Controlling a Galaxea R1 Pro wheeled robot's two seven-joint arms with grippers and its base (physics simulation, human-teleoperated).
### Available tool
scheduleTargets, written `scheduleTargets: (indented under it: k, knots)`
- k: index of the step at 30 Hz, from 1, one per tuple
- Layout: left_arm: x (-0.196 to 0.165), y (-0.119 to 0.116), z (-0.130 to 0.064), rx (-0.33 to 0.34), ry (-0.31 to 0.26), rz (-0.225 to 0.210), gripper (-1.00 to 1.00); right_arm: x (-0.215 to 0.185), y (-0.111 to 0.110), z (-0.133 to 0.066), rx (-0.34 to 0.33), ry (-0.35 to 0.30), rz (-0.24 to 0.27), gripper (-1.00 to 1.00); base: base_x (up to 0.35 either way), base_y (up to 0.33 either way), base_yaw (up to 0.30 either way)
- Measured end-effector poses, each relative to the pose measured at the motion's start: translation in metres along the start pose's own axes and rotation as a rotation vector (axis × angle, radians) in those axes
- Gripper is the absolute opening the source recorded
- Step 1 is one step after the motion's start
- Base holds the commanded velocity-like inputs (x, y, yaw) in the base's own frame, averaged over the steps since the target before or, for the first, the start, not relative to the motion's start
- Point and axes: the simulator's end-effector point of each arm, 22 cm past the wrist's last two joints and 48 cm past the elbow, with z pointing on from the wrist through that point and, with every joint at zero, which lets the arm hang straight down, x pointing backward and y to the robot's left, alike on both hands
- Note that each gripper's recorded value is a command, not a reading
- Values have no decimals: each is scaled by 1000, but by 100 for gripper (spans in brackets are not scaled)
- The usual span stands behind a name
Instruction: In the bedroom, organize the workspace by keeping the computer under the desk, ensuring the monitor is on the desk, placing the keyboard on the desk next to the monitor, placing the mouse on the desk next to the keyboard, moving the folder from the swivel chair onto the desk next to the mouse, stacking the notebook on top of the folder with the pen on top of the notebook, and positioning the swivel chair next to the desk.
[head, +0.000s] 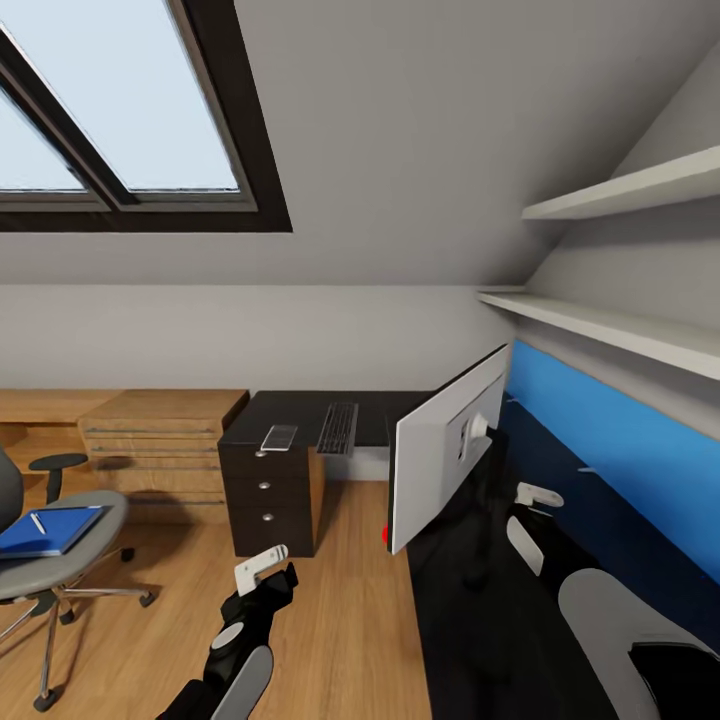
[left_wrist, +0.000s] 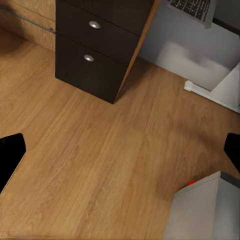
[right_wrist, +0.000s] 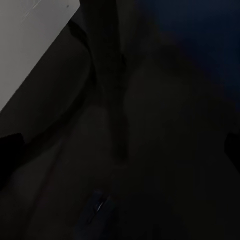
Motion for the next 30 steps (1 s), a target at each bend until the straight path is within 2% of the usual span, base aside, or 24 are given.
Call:
scheduleTargets:
  k: [30]
  knots:
    - [28, 10, 23, -4, -2, 2, 100, 35, -1, 25, 3, 11, -3, 100, 0, 0, 0]
